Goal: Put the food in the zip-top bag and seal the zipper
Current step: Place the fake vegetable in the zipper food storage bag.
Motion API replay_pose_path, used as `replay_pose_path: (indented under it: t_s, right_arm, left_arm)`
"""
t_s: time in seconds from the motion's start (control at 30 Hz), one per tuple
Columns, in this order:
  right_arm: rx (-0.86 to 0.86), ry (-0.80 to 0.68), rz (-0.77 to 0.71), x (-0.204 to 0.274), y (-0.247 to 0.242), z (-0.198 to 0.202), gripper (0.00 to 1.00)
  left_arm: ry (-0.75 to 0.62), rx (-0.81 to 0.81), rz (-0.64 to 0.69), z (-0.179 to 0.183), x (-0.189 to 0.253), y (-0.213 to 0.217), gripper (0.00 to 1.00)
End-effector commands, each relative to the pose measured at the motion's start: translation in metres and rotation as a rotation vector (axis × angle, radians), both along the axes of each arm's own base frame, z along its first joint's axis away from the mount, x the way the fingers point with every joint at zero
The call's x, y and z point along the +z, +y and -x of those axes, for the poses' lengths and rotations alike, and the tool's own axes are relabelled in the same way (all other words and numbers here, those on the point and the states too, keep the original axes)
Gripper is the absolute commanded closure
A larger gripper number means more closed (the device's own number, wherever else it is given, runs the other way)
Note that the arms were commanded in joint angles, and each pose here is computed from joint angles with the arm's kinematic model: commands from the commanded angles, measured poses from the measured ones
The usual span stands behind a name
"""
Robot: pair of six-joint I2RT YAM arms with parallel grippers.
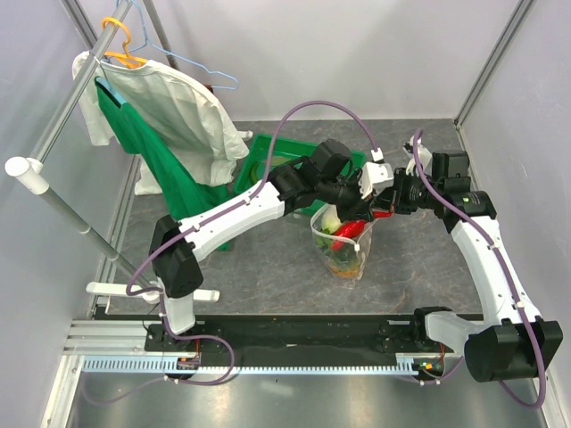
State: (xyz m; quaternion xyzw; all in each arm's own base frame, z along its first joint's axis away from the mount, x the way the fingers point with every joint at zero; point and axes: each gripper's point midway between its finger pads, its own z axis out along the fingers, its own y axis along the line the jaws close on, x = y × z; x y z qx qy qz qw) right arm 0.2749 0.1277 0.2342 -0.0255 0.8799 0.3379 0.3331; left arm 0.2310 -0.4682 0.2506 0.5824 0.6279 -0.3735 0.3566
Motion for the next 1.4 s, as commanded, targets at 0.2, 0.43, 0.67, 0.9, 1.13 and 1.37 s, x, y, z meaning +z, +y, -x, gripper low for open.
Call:
replay_pose_path:
  t_s: [0.2, 0.43, 0.67, 0.9, 1.13, 1.37]
  right_arm:
    - [-0.005, -0.086, -0.008, 0.023, 0.0, -0.013, 1.0]
    - [-0.012, -0.085, -0.017, 0.022, 0.0, -0.014, 1.0]
    - [-0.022, -0.092, -0.008, 0.022, -0.002, -0.015, 1.0]
    - [-0.022, -0.083, -0.005, 0.017, -0.002, -0.018, 1.0]
    - [-0.029, -0.085, 0.002, 0.016, -0.005, -0.019, 1.0]
    - [-0.024, -0.094, -0.008, 0.018, -0.003, -0.02, 1.0]
  left_arm:
    - [0.117, 0.374, 0.117, -0.039, 0.051, 0.031, 0.98]
    - [0.177, 0.629, 0.152, -0.065, 0.051, 0.026, 0.98]
    - [0.087, 0.806, 0.043, -0.079, 0.028, 0.043, 0.98]
    - [0.085, 0.767, 0.038, -0.058, 0.024, 0.041, 0.94]
    - [0.108, 0.678, 0.03, -0.028, 0.029, 0.043, 0.75]
    - [0.147, 0.729, -0.098, -0.029, 0.001, 0.045, 0.84]
